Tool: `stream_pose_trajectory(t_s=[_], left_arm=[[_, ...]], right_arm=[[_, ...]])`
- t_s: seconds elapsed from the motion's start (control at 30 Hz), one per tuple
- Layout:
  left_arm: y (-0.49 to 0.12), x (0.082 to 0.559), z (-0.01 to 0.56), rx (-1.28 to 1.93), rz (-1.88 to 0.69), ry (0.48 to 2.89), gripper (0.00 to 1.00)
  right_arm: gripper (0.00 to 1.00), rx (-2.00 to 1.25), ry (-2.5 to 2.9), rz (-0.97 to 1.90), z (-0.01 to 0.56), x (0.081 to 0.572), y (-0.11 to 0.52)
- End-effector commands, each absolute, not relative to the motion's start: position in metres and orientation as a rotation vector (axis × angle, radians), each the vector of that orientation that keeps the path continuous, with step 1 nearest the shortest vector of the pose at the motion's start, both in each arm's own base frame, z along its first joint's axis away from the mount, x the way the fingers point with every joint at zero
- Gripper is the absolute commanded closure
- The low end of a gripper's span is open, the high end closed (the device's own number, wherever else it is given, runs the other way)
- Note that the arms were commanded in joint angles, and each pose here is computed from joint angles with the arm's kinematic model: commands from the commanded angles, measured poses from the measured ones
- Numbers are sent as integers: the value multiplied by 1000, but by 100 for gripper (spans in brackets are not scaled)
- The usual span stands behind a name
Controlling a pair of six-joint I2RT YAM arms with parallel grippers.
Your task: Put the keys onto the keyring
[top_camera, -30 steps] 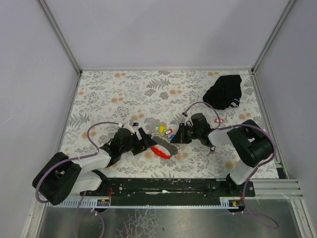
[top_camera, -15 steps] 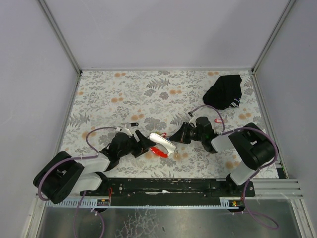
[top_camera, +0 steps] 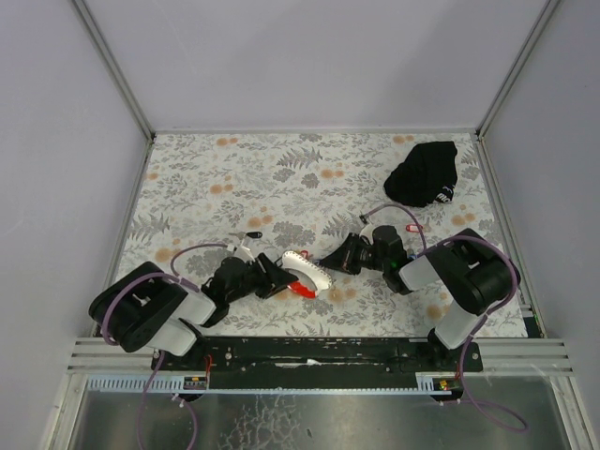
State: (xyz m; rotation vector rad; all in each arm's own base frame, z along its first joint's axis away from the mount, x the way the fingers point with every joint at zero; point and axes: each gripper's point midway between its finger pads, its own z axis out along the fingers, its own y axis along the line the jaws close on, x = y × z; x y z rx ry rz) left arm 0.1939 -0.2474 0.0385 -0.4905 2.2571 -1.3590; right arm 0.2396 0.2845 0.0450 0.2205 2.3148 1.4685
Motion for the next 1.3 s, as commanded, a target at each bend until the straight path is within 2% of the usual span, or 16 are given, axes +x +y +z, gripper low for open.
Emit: stream_pose_trajectory(t_s=[0.0, 0.07, 0.27, 0.3, 0.5, 0.77, 0.93, 1.27], left_arm=[[-258, 199, 80, -378, -1513, 2054, 62], [-258, 199, 83, -356, -1511, 2042, 69], [-261, 201, 95, -234, -1474, 2013, 99], [-261, 202, 97, -210, -1460, 2010, 100], [-260, 211, 115, -18, -1299, 2021, 100], [-244, 214, 150, 308, -977, 2147, 100], [-235, 211, 169, 542, -824, 2240, 100], [-218, 215, 195, 897, -552, 2337, 100]], right_arm=[[99, 155, 2222, 1501, 65, 245, 290], [98, 144, 2249, 1466, 59, 243, 288], [88, 37, 2231, 1382, 73, 245, 283], [86, 17, 2228, 1364, 75, 245, 281], [69, -163, 2163, 1246, 99, 245, 272], [25, -480, 1988, 1087, 135, 237, 257], [0, -552, 1841, 971, 161, 237, 243], [1, -620, 1442, 847, 202, 222, 221]])
